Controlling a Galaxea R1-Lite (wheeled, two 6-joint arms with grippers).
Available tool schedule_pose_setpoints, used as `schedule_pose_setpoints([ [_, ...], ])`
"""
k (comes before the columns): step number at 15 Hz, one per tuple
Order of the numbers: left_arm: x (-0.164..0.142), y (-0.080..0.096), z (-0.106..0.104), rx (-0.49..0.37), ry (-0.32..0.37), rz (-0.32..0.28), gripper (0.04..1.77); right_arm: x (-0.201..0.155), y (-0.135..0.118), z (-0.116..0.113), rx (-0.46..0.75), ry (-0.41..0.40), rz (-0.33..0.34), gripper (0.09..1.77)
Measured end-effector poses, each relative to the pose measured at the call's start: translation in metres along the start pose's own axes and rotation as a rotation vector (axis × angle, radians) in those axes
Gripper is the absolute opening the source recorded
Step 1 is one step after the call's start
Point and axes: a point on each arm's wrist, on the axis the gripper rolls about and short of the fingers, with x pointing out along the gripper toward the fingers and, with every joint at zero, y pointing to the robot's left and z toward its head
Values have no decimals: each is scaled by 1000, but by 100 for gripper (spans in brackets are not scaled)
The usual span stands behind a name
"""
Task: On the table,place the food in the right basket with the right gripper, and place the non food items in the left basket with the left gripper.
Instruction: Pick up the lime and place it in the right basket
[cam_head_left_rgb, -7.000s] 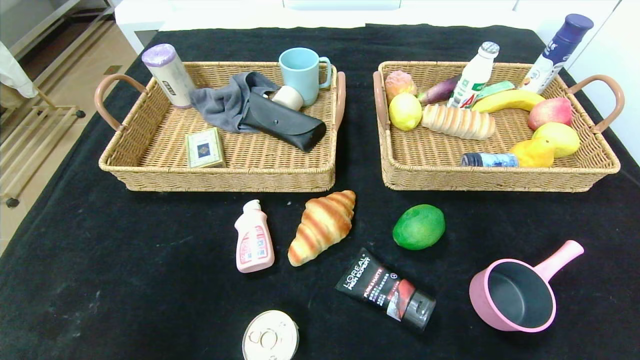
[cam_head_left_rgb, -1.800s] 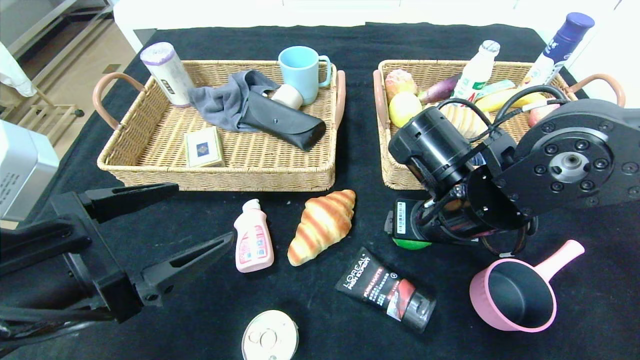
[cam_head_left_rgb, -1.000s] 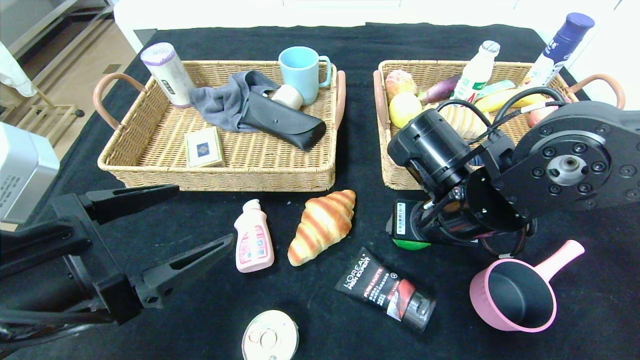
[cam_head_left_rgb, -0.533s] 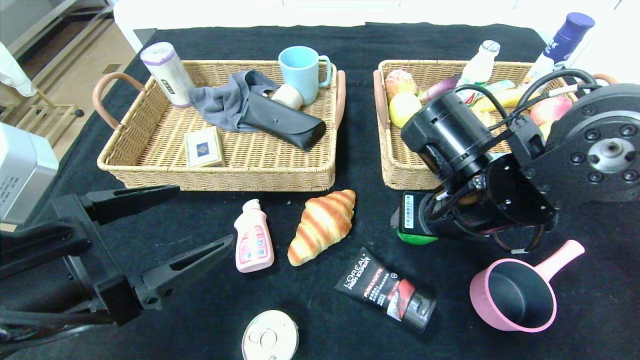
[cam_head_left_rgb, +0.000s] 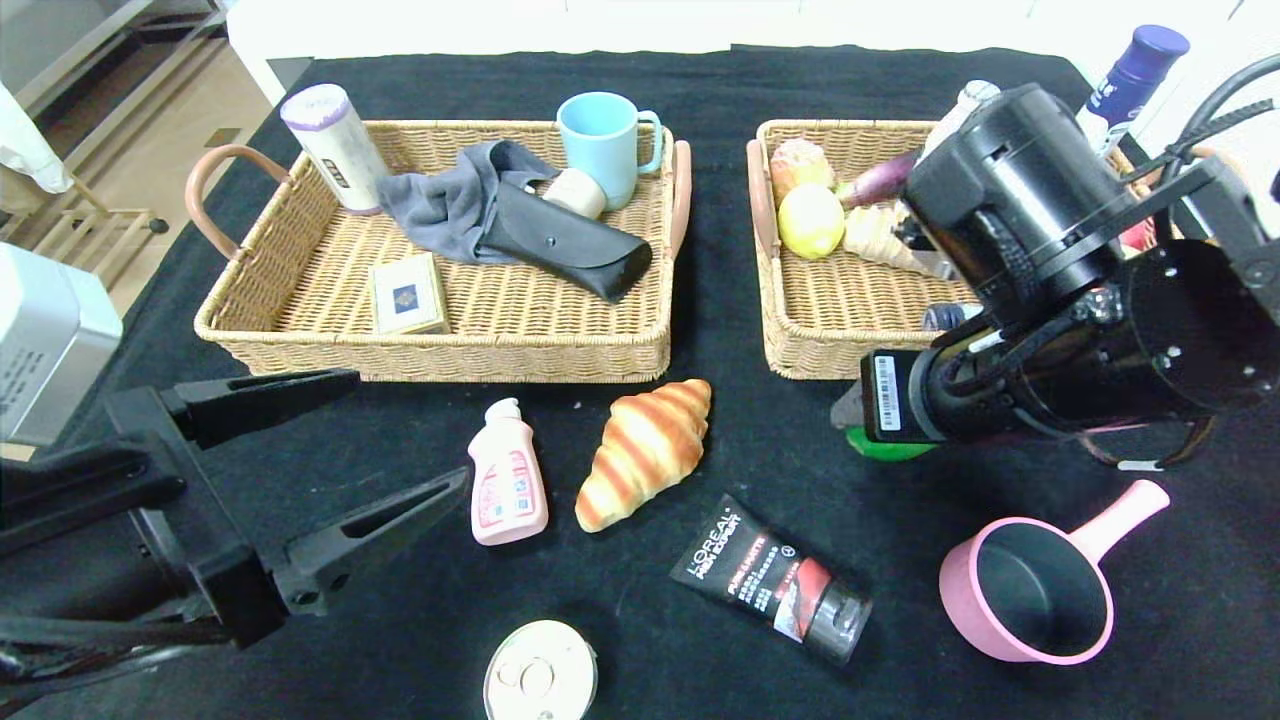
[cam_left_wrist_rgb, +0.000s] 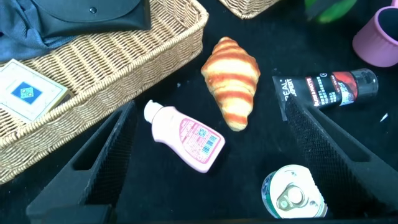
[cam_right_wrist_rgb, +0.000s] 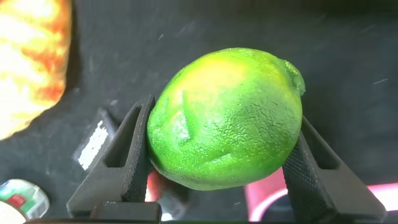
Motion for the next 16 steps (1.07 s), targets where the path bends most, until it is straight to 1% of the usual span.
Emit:
schedule_pose_setpoints([
  [3, 1, 1, 1, -1, -1, 6, 172, -9, -20, 19, -4, -57, -21, 124],
  [7, 0, 1, 3, 0, -8, 9, 172, -26, -52, 54, 42, -180, -58, 124],
  [9, 0, 1, 3, -1, -8, 10, 172, -32, -61, 65, 61, -222, -71, 124],
  [13, 0, 1, 3, 0, -9, 11, 172, -21, -73, 81, 98, -270, -107, 124],
  [16, 1, 1, 2, -1, -3, 6, 172, -3, -74, 87, 105, -270, -128, 124],
])
